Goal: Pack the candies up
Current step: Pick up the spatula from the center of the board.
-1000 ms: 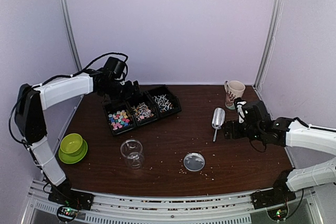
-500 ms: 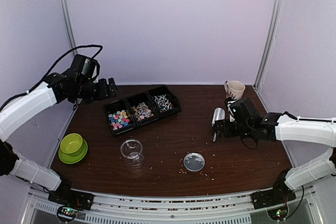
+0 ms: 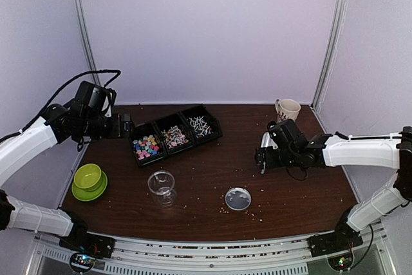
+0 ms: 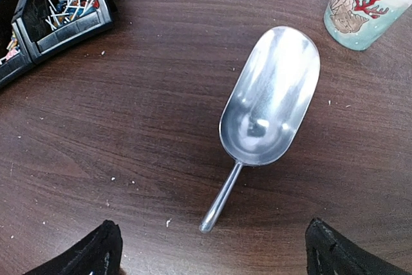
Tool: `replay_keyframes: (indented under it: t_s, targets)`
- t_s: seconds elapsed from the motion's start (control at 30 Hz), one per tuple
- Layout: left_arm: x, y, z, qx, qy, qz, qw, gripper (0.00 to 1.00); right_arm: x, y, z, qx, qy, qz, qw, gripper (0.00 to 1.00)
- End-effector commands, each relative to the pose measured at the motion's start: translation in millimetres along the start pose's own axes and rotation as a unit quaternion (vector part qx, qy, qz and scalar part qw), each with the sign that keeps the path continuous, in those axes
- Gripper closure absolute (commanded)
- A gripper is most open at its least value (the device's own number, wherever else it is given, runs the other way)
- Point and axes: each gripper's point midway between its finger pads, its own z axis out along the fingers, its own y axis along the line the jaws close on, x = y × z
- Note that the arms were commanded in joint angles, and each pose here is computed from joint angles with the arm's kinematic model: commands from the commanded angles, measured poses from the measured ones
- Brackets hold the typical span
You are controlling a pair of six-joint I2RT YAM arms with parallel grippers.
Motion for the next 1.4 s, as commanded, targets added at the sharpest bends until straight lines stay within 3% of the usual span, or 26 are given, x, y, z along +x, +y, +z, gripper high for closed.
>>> replay_keyframes:
  t_s: [0.0,0.3,0.6,1.1,1.37]
  targets:
    - [22.2,-12.7,4.3,0.048,0.025,0.027,0.998,0.02,-1.8,3.0,5.3,0.009,0.005,0.012,1.0,0.0]
    - [74.5,-35.3,0.5,0.151,0.047,0.025,0.987,0.02,2.9,4.7,30.8,0.03,0.031,0.016,0.999,0.03]
    - [118.6,-49.1,13.2,0.163,0.069,0.083,0.981,0.02,7.5,0.7,54.2,0.017,0.058,0.042,0.997,0.14]
    - [151.4,-44.3,31.0,0.179,0.052,0.09,0.978,0.02,13.7,-3.6,72.5,0.02,0.079,0.044,0.996,0.25]
    - [160.8,-46.0,36.6,0.183,0.061,0.083,0.978,0.08,14.2,-0.6,81.0,0.015,0.089,0.041,0.995,0.4]
